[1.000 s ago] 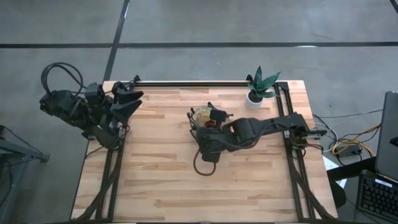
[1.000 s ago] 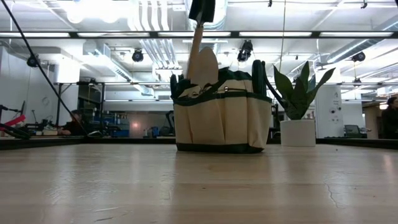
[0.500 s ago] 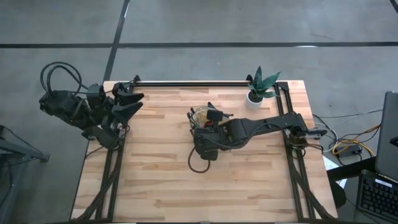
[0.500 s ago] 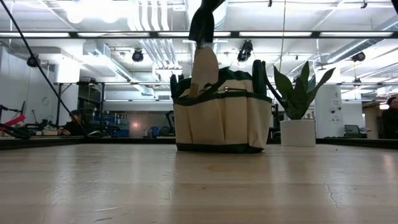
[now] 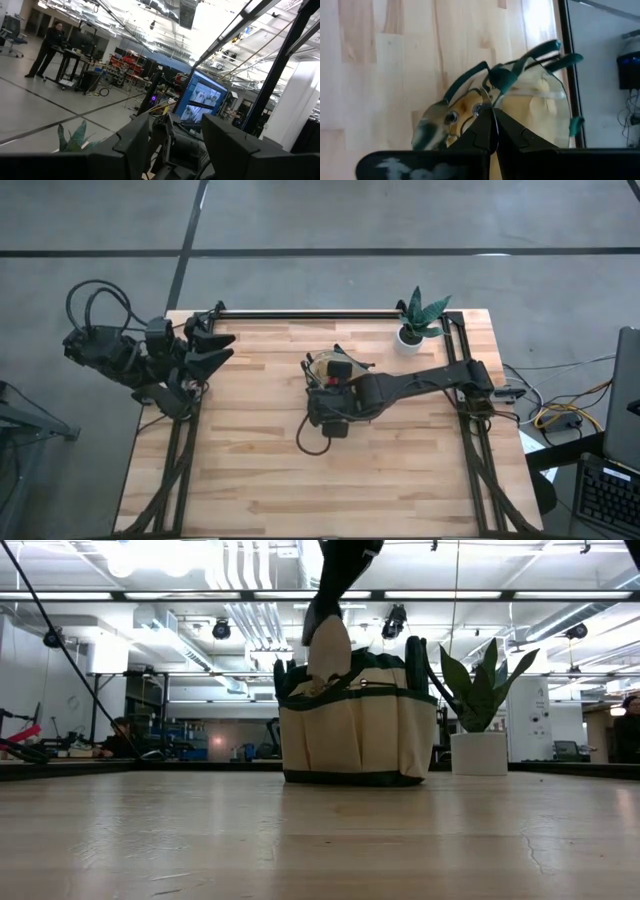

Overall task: Pick & Place Garden tools in Gardening bag
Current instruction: Put the trowel into the front bag pocket with the other trowel, then return to Home Position

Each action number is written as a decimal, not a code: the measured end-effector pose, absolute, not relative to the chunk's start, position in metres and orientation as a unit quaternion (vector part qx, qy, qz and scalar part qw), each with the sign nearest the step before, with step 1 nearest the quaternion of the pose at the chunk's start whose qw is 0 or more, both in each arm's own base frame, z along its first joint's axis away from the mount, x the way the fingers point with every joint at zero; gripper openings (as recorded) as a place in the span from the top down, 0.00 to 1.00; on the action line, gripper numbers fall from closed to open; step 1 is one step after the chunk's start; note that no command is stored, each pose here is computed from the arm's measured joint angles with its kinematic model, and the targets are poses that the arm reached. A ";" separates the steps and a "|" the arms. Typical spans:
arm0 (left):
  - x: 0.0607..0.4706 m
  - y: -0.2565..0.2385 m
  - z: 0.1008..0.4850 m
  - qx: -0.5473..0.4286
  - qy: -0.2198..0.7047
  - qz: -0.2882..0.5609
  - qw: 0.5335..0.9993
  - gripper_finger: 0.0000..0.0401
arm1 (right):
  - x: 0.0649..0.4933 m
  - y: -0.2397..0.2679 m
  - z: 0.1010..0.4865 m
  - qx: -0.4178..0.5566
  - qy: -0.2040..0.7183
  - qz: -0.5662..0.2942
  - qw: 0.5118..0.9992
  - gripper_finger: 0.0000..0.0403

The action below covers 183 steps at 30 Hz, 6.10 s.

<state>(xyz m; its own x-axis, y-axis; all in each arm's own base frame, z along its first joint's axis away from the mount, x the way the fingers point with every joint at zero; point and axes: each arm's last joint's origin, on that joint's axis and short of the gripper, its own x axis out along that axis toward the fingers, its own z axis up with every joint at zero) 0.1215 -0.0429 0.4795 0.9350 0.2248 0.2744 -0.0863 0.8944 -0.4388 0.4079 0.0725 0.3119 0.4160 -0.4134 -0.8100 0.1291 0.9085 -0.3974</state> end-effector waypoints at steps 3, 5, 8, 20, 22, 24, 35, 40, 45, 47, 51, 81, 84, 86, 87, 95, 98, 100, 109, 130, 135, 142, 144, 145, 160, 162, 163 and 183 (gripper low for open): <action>0.122 -0.043 0.479 -0.215 -0.159 0.081 0.960 0.54 | 0.412 0.068 0.305 -0.136 0.514 -0.153 0.833 0.98; 0.122 -0.043 0.479 -0.216 -0.158 0.081 0.960 0.54 | 0.414 0.064 0.298 -0.129 0.516 -0.150 0.833 0.98; 0.122 -0.043 0.479 -0.223 -0.159 0.080 0.959 0.54 | 0.413 0.057 0.287 -0.130 0.533 -0.155 0.821 0.98; 0.123 -0.044 0.476 -0.230 -0.147 0.079 0.959 0.54 | 0.416 0.050 0.265 -0.112 0.548 -0.110 0.822 0.98; 0.123 -0.044 0.476 -0.232 -0.145 0.079 0.958 0.54 | 0.416 0.050 0.265 -0.116 0.547 -0.107 0.822 0.98; 0.124 -0.044 0.475 -0.236 -0.144 0.079 0.958 0.54 | 0.417 0.048 0.265 -0.116 0.546 -0.107 0.822 0.98; 0.125 -0.045 0.473 -0.231 -0.132 0.081 0.961 0.54 | 0.418 0.042 0.265 -0.092 0.551 -0.097 0.824 0.96; 0.126 -0.045 0.469 -0.234 -0.116 0.084 0.962 0.54 | 0.418 0.043 0.266 -0.077 0.550 -0.095 0.826 0.85; 0.126 -0.045 0.467 -0.232 -0.108 0.090 0.962 0.54 | 0.418 0.041 0.273 -0.068 0.542 -0.103 0.831 0.71; 0.126 -0.045 0.467 -0.232 -0.107 0.090 0.963 0.54 | 0.417 0.041 0.278 -0.074 0.541 -0.100 0.832 0.67; 0.126 -0.045 0.465 -0.223 -0.097 0.094 0.965 0.54 | 0.417 0.041 0.291 -0.073 0.533 -0.100 0.837 0.62; 0.156 -0.057 0.382 -0.069 0.026 0.064 0.995 0.99 | 0.323 0.036 0.380 0.089 0.178 0.010 0.980 0.98; 0.168 -0.061 0.365 -0.069 0.002 -0.011 0.998 0.99 | 0.299 0.036 0.371 0.107 0.148 0.059 0.981 0.98; 0.176 -0.059 0.351 -0.094 -0.011 -0.025 0.995 1.00 | 0.286 0.037 0.361 0.129 0.144 0.099 0.976 0.98; 0.180 -0.057 0.343 -0.106 -0.014 -0.023 0.994 1.00 | 0.280 0.037 0.355 0.141 0.147 0.106 0.973 0.98; 0.179 -0.041 0.297 -0.140 0.011 0.114 0.983 0.96 | 0.229 0.030 0.315 0.143 0.178 0.088 0.970 0.98; 0.177 -0.040 0.290 -0.139 0.012 0.139 0.980 0.94 | 0.217 0.031 0.304 0.139 0.158 0.093 0.973 0.98; 0.170 -0.038 0.294 -0.125 -0.002 0.149 0.981 0.94 | 0.208 0.030 0.298 0.136 0.140 0.097 0.976 0.98; 0.140 -0.029 0.289 -0.088 -0.031 0.141 0.986 0.96 | 0.169 0.022 0.262 0.147 0.104 0.058 0.982 0.98; 0.093 -0.015 0.244 -0.086 -0.087 0.113 0.986 0.99 | 0.115 0.012 0.193 0.138 0.030 0.033 0.989 0.98; 0.085 -0.013 0.234 -0.084 -0.088 0.112 0.986 0.99 | 0.105 0.012 0.185 0.132 -0.007 0.057 0.990 0.98; 0.088 -0.016 0.200 -0.130 -0.077 0.062 0.987 0.99 | 0.097 0.013 0.175 0.115 -0.035 0.083 0.989 0.98; 0.089 -0.016 0.192 -0.133 -0.080 0.062 0.986 0.99 | 0.096 0.012 0.176 0.107 -0.046 0.075 0.990 0.98; 0.090 -0.017 0.187 -0.132 -0.077 0.064 0.986 0.99 | 0.096 0.012 0.176 0.104 -0.048 0.073 0.991 0.98; 0.094 -0.016 0.173 -0.096 -0.042 0.092 0.990 0.99 | 0.097 0.012 0.173 0.105 -0.029 0.064 0.992 0.98; 0.094 -0.017 0.173 -0.095 -0.040 0.092 0.990 0.99 | 0.097 0.012 0.173 0.104 -0.030 0.064 0.992 0.98; 0.094 -0.017 0.172 -0.095 -0.039 0.092 0.990 0.99 | 0.097 0.012 0.173 0.105 -0.030 0.064 0.992 0.98; 0.094 -0.017 0.172 -0.094 -0.037 0.092 0.991 0.99 | 0.097 0.012 0.173 0.105 -0.030 0.065 0.992 0.98</action>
<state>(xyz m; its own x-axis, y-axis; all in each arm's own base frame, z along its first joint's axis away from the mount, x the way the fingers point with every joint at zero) 0.0942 -0.0166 0.1716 0.9803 0.1898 0.0553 -0.1759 0.9651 -0.1939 0.0972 0.0116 0.1730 0.9899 0.1218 0.0722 -0.1342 0.9698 0.2038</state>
